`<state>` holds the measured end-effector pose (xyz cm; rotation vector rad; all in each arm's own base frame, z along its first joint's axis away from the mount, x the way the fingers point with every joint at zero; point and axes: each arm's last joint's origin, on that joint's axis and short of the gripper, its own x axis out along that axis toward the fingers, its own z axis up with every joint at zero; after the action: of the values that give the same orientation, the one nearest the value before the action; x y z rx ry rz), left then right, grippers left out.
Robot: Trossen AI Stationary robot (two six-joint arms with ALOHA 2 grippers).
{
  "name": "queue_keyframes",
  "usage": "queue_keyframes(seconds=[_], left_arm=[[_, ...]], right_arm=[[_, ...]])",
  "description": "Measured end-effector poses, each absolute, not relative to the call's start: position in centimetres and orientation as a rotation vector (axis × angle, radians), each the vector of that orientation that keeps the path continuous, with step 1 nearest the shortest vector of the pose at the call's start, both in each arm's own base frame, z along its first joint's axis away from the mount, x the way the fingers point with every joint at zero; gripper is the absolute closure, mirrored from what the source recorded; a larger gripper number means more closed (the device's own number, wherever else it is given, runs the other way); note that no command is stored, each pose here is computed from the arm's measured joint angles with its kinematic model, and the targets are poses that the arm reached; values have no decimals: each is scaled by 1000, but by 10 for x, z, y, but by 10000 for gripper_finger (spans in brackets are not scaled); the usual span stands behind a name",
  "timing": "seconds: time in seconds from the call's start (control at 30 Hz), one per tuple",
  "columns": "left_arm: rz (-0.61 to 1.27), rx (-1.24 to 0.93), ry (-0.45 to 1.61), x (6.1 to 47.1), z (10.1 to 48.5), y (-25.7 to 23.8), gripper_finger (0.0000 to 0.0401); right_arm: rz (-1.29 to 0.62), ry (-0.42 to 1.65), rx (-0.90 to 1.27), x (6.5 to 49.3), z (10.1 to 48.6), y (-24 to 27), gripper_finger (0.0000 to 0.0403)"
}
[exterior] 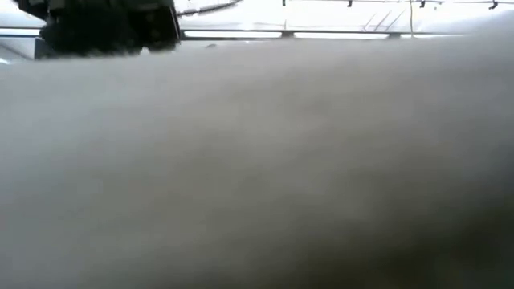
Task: Sort clothes
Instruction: Put the white short into the blue laundry bin
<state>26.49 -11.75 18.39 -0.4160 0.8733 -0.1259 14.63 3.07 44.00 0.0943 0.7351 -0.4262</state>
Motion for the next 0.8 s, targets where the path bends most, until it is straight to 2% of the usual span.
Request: queue_keyframes(seconds=[0.27, 0.33, 0.43, 0.57, 0.8], left_arm=[[-23, -354, 997, 288, 139, -127, 302], [-6, -361, 1023, 294, 132, -130, 325], [-24, -352, 1049, 302, 132, -134, 384], [-56, -287, 1081, 306, 148, -136, 398], [-17, -123, 1013, 308, 233, -123, 400]], right_arm=[[-361, 734, 84, 143, 440, 42, 190], [-345, 732, 90, 142, 440, 45, 190], [-320, 732, 92, 141, 440, 50, 192], [-304, 725, 95, 138, 440, 55, 197], [-343, 741, 62, 141, 422, 64, 207]])
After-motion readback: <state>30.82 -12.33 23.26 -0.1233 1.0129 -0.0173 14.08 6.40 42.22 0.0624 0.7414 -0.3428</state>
